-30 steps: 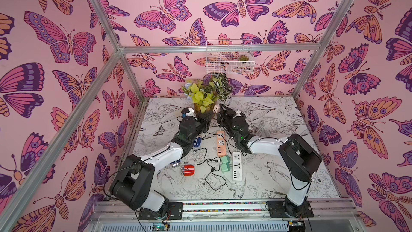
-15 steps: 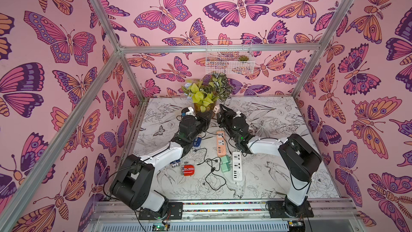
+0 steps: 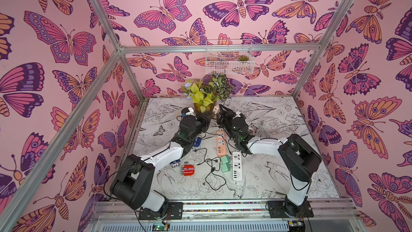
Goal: Charge the electric shaver
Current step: Insert the charging cable into the plug.
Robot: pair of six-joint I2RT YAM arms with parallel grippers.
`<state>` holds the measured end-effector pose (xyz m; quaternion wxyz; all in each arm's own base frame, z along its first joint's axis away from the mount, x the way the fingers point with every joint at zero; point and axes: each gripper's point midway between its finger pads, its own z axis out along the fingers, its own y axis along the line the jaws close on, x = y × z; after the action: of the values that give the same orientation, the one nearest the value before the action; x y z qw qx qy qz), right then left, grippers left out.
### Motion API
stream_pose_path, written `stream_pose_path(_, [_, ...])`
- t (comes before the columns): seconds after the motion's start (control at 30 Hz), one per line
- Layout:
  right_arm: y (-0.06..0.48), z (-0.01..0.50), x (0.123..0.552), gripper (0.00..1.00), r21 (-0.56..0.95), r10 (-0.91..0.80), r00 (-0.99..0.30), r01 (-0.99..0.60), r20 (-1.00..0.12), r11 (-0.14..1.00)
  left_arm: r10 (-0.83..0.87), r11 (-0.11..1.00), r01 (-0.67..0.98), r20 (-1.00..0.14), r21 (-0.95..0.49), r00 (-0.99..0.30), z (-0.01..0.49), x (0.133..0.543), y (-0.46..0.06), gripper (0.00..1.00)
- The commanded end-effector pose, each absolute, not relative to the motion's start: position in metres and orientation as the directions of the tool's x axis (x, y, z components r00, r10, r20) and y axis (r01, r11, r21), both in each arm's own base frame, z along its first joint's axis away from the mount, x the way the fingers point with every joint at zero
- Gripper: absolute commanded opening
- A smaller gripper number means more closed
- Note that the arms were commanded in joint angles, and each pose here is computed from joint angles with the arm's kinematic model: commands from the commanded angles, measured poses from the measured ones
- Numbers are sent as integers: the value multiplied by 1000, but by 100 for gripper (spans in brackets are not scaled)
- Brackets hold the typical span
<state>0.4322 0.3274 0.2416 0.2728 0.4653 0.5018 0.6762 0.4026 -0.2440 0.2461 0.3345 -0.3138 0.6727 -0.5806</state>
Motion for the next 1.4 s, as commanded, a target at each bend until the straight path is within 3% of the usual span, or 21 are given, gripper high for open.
stream_pose_path(0.0, [323, 258, 431, 0, 893, 812, -387, 77, 436, -443, -814, 154, -37, -106, -987, -571, 242, 406, -243, 0])
stream_pose_path(0.4, [328, 267, 423, 0, 904, 833, -377, 28, 405, -427, -855, 203, -93, -130, -975, -502, 238, 407, -235, 0])
stream_pose_path(0.77, [337, 271, 421, 0, 893, 820, -388, 21, 421, -449, -868, 180, -108, -106, -978, -486, 235, 412, -239, 0])
stream_pose_path(1.37, [362, 276, 403, 0, 906, 778, -481, 95, 404, -412, -771, 142, -98, -48, -985, -634, 230, 408, -281, 0])
